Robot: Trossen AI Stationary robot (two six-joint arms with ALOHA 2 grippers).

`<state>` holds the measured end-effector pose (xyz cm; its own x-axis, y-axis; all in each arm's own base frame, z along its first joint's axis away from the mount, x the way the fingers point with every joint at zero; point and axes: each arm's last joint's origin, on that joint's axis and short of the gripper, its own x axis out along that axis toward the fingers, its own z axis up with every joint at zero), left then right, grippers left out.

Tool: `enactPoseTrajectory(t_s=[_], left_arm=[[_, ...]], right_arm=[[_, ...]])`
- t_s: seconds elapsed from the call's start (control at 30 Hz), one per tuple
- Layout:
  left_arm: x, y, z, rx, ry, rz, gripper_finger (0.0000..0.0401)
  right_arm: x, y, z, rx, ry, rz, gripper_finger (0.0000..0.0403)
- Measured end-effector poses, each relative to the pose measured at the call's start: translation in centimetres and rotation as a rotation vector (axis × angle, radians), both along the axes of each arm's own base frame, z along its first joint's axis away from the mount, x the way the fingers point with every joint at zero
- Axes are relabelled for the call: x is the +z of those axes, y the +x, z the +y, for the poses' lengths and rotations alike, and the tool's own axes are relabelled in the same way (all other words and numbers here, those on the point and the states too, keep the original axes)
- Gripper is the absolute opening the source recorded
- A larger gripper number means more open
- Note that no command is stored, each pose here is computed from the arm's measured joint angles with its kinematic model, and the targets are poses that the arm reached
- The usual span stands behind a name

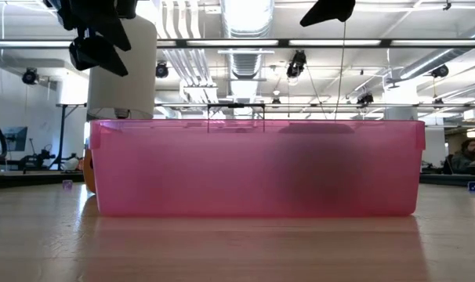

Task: Pick & Place Dice
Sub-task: Put the large orange dice into the pink bin

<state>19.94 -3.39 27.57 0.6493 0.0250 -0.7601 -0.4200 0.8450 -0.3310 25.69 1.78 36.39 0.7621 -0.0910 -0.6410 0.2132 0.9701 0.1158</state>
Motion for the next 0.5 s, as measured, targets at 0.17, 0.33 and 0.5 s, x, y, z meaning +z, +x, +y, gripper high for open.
enactPoseTrajectory(t_s=[0.17, 0.33, 0.5], left_arm=[[0.00, 0.05, 0.19, 0.014, -0.005, -0.001, 0.0294], [0.29, 0.41, 0.27, 0.031, -0.023, -0.048, 0.0310], [0.46, 0.62, 0.40, 0.077, -0.092, -0.071, 0.0319]], right_arm=[[0.00, 0.00, 0.00, 0.000, 0.000, 0.000, 0.0400], [0.00, 0.00, 0.00, -0.001, 0.000, 0.000, 0.0400], [0.00, 0.00, 0.00, -0.001, -0.001, 0.000, 0.0400]])
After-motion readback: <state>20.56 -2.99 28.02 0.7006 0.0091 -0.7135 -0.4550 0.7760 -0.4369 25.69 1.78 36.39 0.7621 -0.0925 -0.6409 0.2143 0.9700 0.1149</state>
